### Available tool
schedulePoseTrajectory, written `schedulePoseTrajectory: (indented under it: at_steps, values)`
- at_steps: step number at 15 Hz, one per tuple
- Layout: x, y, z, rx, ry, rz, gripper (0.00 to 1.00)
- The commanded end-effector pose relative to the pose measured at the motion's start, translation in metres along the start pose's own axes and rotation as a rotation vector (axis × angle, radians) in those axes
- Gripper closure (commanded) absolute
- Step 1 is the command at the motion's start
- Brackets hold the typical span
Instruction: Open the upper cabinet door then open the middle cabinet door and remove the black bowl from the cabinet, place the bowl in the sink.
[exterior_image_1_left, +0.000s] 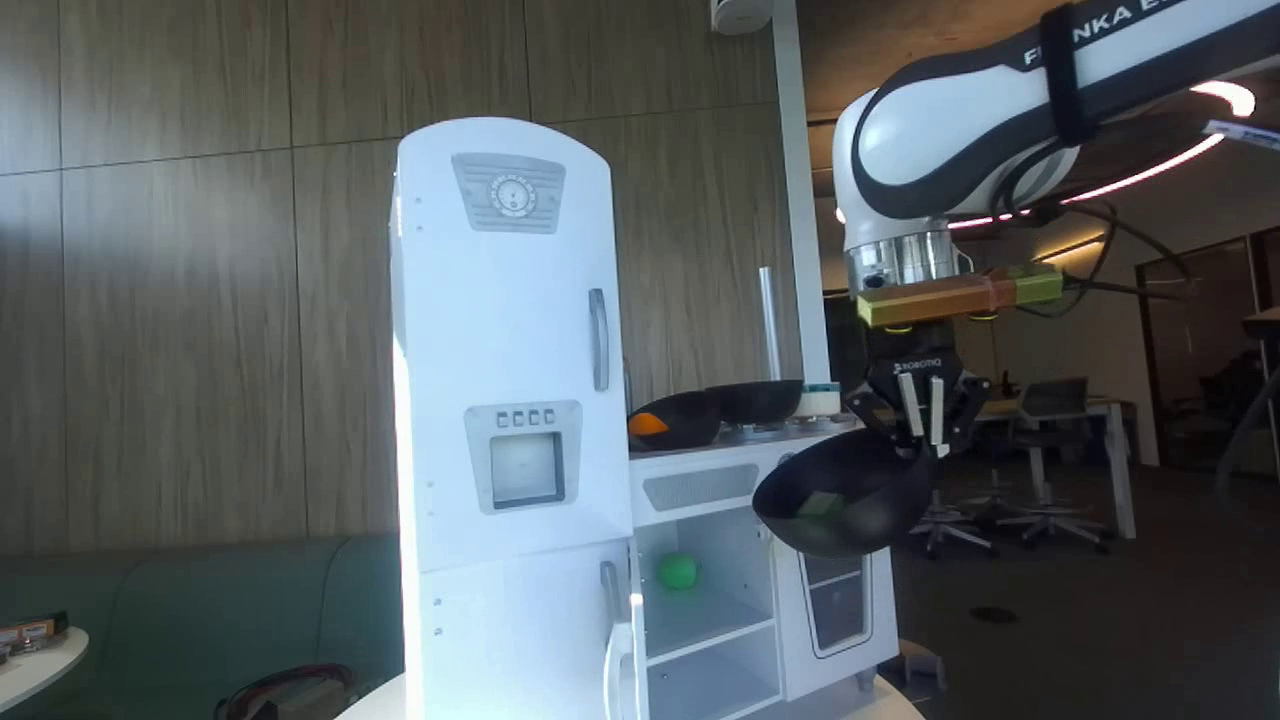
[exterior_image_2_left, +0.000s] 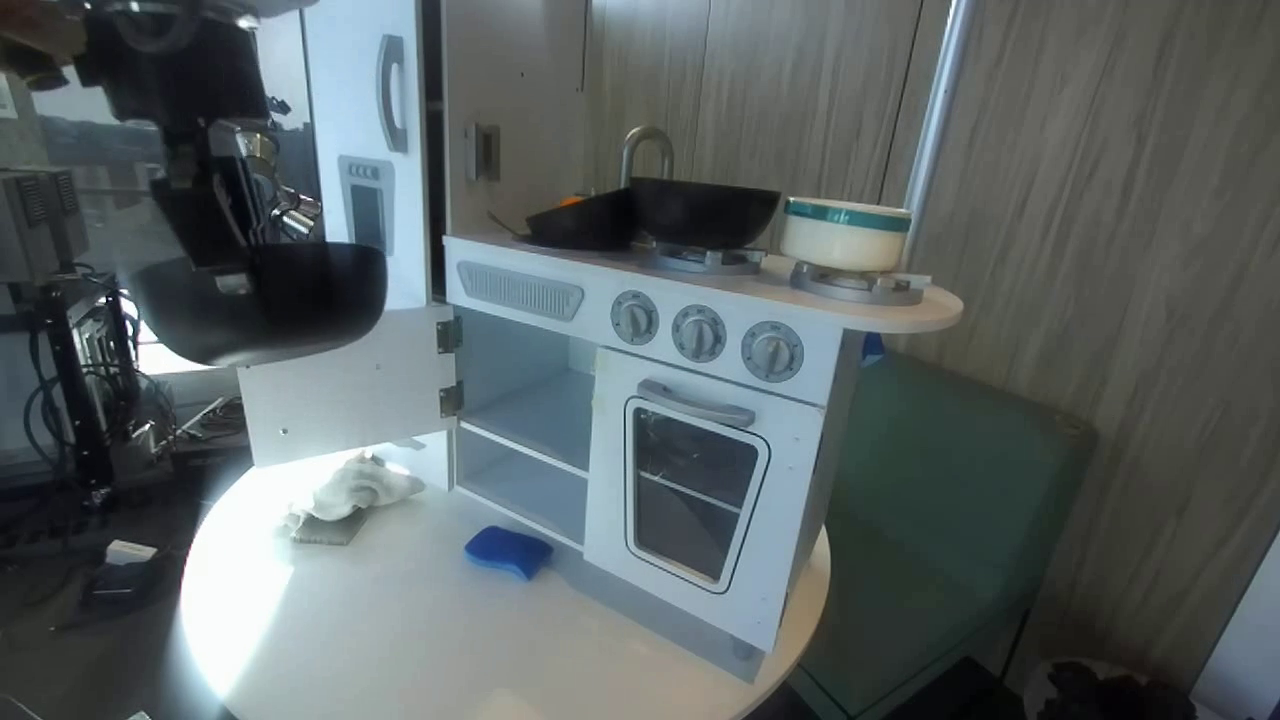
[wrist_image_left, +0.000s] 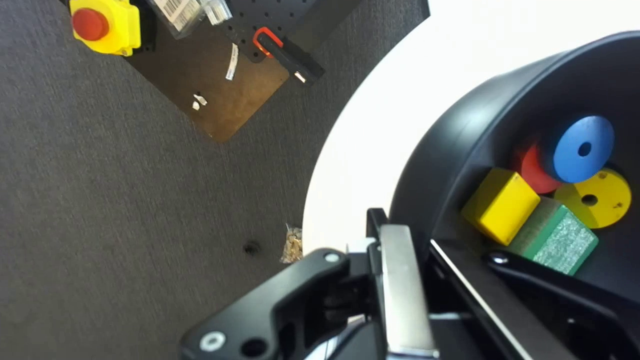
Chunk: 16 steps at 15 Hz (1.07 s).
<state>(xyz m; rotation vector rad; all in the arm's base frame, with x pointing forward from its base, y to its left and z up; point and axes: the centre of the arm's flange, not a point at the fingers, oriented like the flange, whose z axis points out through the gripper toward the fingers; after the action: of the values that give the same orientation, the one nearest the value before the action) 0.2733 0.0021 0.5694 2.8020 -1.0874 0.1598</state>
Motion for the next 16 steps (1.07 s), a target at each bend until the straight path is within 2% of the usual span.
schedulePoseTrajectory:
  at_steps: [1, 4, 7, 11, 16]
  values:
    - [-0.016, -0.023, -0.081, 0.073, 0.056, 0.023, 0.98]
    - [-0.024, -0.056, -0.132, 0.114, 0.096, 0.027, 0.98]
    - [-0.013, -0.095, -0.165, 0.121, 0.125, 0.022, 0.98]
    - [0.040, -0.137, -0.183, 0.131, 0.102, 0.093, 0.98]
    - [0.131, -0.148, -0.164, 0.086, 0.095, 0.379, 0.98]
